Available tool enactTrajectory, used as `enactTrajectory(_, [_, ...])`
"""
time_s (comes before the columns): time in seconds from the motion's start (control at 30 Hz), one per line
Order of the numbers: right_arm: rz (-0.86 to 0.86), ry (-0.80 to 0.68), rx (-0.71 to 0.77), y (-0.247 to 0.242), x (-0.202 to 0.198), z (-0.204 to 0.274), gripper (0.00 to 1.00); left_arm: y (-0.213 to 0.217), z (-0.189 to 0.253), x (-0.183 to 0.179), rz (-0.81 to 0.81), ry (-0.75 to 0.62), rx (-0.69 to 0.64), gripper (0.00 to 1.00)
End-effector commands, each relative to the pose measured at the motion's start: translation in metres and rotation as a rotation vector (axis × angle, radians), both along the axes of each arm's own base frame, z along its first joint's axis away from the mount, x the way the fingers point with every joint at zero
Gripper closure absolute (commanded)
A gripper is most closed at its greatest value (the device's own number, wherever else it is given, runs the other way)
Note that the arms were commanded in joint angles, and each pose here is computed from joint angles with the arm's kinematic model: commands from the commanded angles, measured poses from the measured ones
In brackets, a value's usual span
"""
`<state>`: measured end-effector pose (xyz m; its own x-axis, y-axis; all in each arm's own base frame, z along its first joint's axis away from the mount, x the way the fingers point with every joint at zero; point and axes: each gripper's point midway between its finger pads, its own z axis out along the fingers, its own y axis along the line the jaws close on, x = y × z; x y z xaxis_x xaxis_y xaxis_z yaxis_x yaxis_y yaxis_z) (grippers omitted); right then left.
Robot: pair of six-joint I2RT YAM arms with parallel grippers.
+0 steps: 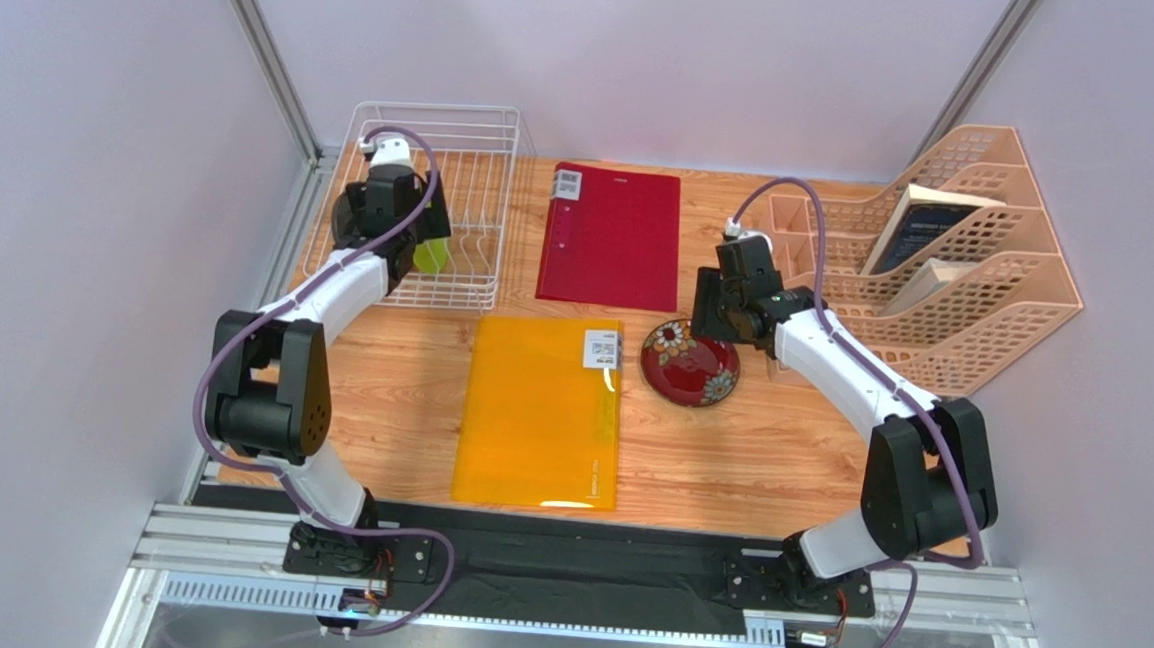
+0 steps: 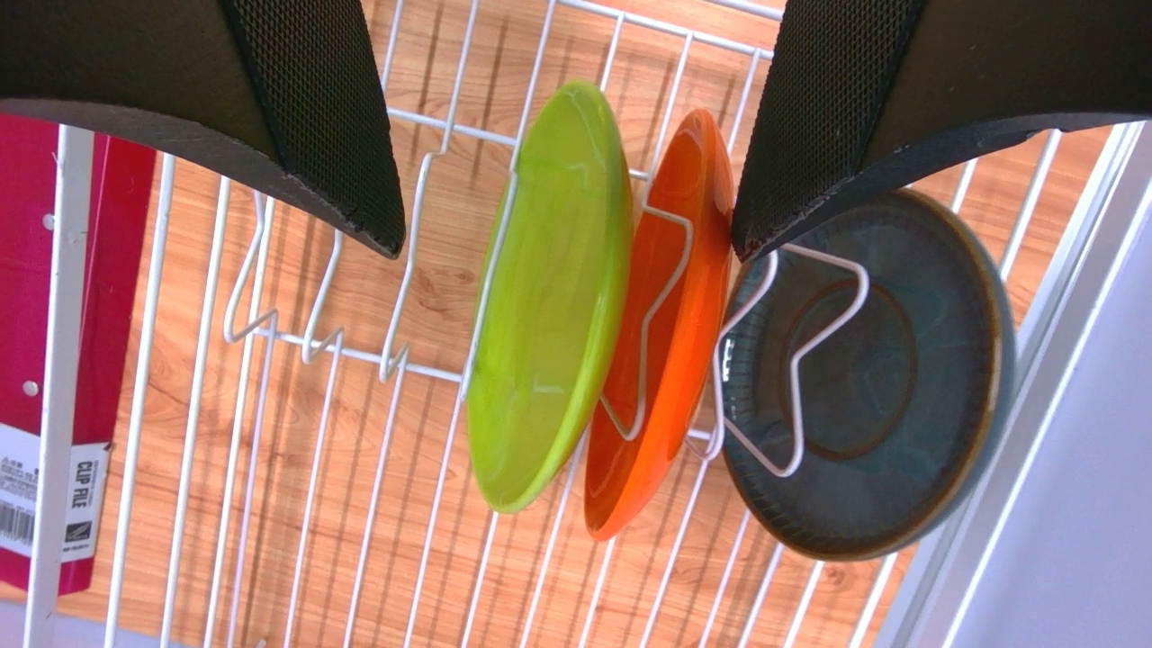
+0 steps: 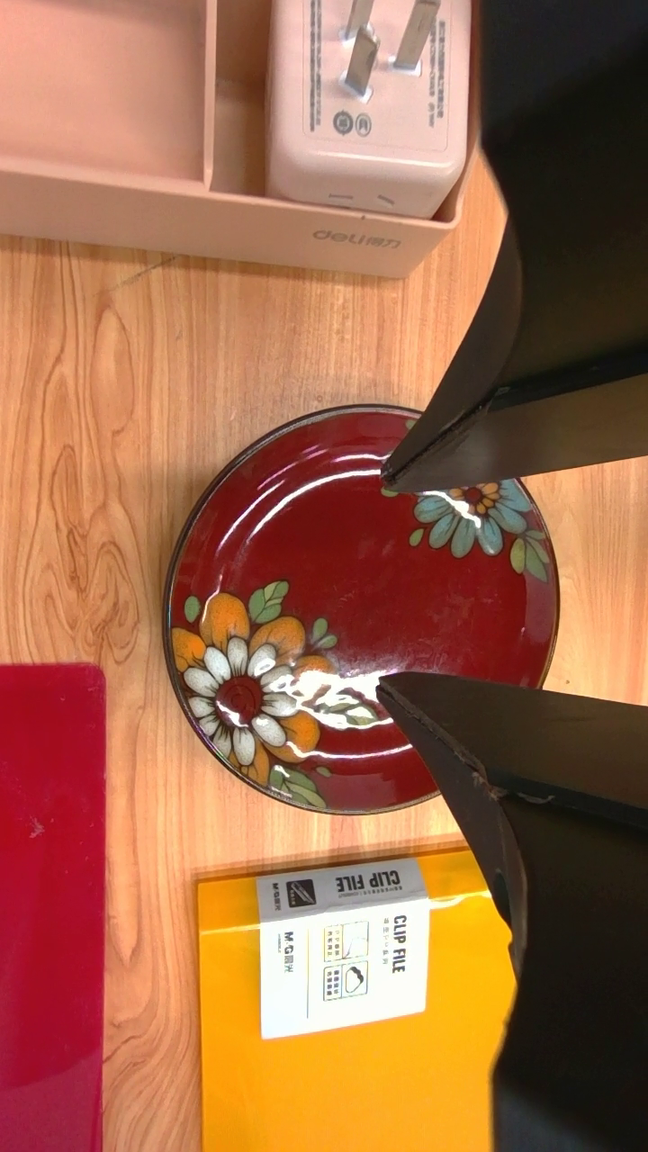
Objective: Unload the plates from the dish rack
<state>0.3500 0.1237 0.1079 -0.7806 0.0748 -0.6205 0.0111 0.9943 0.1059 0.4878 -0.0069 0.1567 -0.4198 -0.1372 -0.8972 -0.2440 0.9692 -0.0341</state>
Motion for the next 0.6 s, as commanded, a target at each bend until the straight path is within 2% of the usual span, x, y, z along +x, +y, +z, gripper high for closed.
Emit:
enactTrajectory(0.0, [0.016, -0.03, 0.039, 0.012, 0.013, 0.005, 0.43, 0.006, 0.048, -0.004, 0.039, -0.133, -0.014, 0.05])
enactTrajectory(0.2, [0.027, 0.001, 0.05, 0.016, 0.014, -0.004, 0.43, 0.002, 0.07, -0.014, 0.012, -0.188, -0.036, 0.04])
enactTrajectory(0.57, [0.027, -0.015, 0.05, 0.015, 0.014, 0.002, 0.44, -0.013, 0.042, 0.006, -0.044, -0.113, -0.075, 0.09])
